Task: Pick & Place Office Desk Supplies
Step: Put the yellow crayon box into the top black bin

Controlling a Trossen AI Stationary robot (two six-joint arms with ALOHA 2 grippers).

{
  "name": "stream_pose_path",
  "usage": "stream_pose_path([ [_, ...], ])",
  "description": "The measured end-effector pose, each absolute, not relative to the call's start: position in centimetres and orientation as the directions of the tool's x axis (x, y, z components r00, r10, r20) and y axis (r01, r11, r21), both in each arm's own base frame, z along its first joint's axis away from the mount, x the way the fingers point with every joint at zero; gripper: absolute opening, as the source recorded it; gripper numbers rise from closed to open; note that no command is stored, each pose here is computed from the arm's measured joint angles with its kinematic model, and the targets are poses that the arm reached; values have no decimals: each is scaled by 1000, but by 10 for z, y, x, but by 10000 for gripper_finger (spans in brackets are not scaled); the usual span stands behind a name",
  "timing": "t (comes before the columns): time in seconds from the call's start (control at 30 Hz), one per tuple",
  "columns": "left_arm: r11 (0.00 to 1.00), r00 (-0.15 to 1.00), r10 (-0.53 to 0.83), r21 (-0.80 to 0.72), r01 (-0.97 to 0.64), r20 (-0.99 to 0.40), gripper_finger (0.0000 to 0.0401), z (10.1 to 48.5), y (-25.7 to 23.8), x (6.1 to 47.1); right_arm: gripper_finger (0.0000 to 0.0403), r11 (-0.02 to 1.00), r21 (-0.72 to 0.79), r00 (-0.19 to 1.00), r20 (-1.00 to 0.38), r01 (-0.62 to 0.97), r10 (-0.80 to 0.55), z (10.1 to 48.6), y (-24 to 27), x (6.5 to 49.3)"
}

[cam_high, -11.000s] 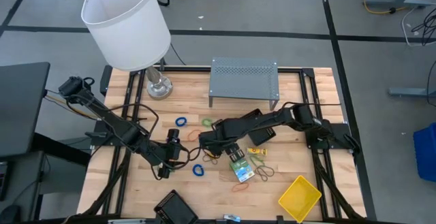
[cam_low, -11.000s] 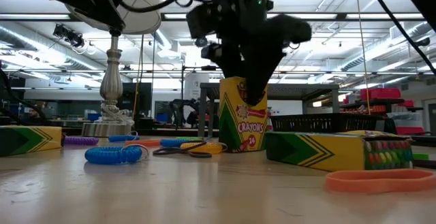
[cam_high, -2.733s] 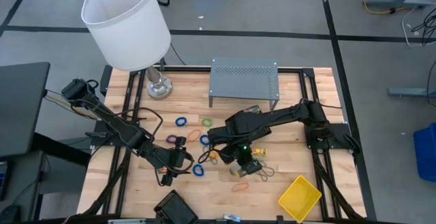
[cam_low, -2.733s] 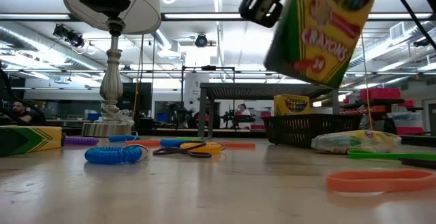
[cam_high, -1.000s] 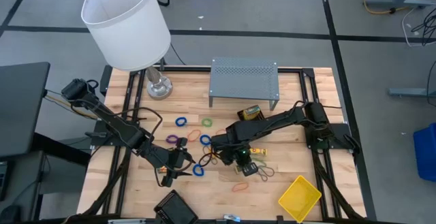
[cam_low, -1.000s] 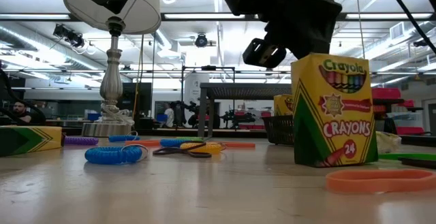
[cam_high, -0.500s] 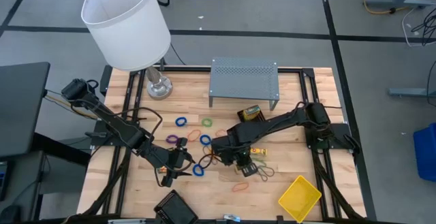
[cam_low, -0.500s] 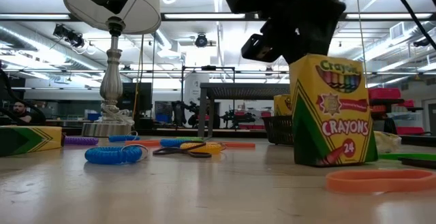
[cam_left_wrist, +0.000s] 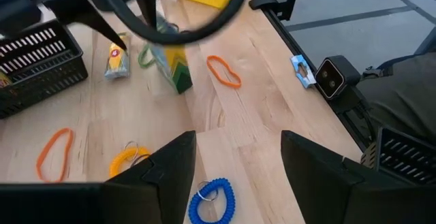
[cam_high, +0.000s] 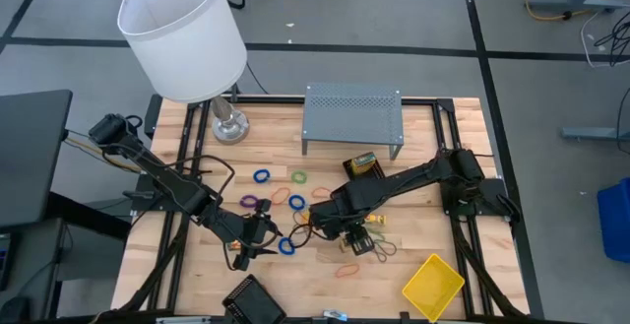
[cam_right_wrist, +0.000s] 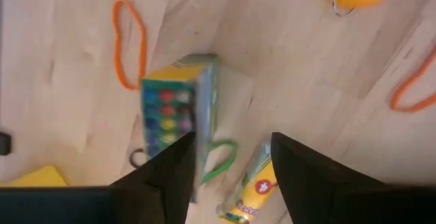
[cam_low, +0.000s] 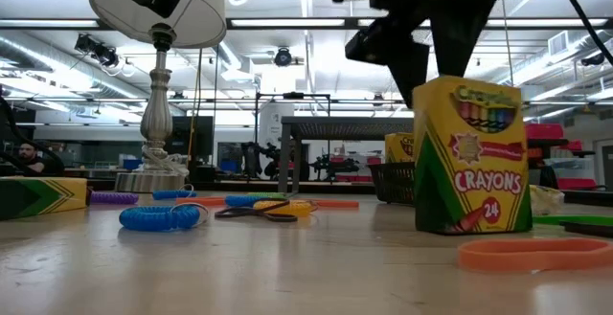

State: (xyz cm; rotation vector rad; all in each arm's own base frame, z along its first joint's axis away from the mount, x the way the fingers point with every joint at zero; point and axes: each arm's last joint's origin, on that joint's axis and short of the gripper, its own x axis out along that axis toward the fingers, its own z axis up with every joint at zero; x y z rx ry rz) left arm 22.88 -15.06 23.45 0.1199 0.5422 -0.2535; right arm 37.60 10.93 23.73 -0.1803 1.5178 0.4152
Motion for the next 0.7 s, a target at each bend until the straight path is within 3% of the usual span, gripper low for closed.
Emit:
stream_pose_path([
  [0.3, 962, 829, -208, 46, 271, -519, 220, 235, -151, 229, 199, 919, 154, 54, -981, -362, 186, 269, 127, 374],
  [0.43, 961, 829, -209, 48, 272, -519, 220, 235, -151, 229, 199, 921, 157, 34, -983, -355, 180, 264, 140, 368],
  [0.7, 959, 829, -209, 59, 278, -518, 220, 235, -151, 229, 199, 942, 32, 36, -998, -335, 47, 242, 153, 359],
])
